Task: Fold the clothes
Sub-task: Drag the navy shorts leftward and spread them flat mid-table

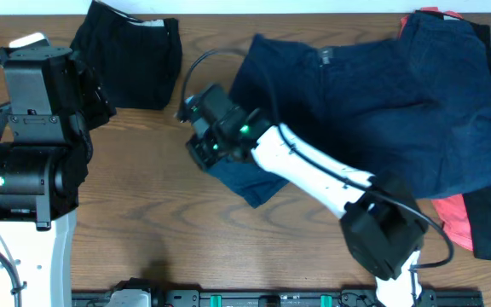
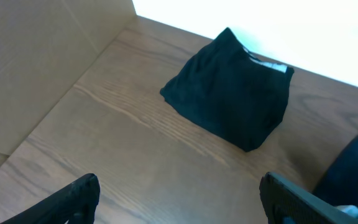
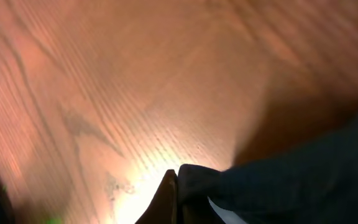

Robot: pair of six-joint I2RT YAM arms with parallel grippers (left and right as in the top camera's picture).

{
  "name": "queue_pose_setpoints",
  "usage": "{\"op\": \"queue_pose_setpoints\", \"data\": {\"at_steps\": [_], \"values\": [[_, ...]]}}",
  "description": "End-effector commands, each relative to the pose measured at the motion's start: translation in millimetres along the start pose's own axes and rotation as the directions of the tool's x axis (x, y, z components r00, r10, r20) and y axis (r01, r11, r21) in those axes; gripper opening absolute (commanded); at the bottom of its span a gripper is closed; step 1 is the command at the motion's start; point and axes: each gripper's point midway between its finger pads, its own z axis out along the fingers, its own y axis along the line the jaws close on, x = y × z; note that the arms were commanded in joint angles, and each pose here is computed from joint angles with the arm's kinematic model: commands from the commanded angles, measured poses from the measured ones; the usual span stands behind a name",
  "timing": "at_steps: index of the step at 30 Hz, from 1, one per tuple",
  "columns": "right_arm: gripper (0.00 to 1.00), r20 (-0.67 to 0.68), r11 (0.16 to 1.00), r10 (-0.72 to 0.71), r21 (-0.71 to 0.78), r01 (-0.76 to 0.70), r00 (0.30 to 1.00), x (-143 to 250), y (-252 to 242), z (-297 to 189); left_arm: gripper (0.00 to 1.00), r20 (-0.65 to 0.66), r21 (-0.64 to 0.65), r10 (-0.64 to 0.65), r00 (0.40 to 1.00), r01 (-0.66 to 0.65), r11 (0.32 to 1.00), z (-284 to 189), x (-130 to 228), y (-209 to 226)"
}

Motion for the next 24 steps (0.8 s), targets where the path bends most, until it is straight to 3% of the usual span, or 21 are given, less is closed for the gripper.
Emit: {"op": "queue_pose_setpoints", "data": {"at_steps": [1, 9, 14, 24], "values": [[0.02, 0.032, 1.000, -0.022, 0.001, 0.022, 0.999, -10, -1, -4, 0.84, -0.011, -0.021, 0.010, 1.000, -0.010, 1.000, 1, 1, 4], [0.09, 0.026, 0.994, -0.020, -0.109, 0.023, 0.999, -12, 15, -9, 0.84, -0.025, -0.025, 0.017, 1.000, -0.018, 1.000, 6, 3, 2], [0.02, 0.001, 0.993, -0.085, -0.081, 0.085, 0.996, -16, 35, -20, 0.84, -0.020, -0.023, 0.015, 1.000, -0.016, 1.000, 8, 1, 0], [0.02, 0.058, 0.970, -0.212, -0.110, 0.217, 0.976, -34, 96, -39, 0.85, 0.007, -0.069, 0.020, 1.000, -0.020, 0.997, 10, -7, 11]]}}
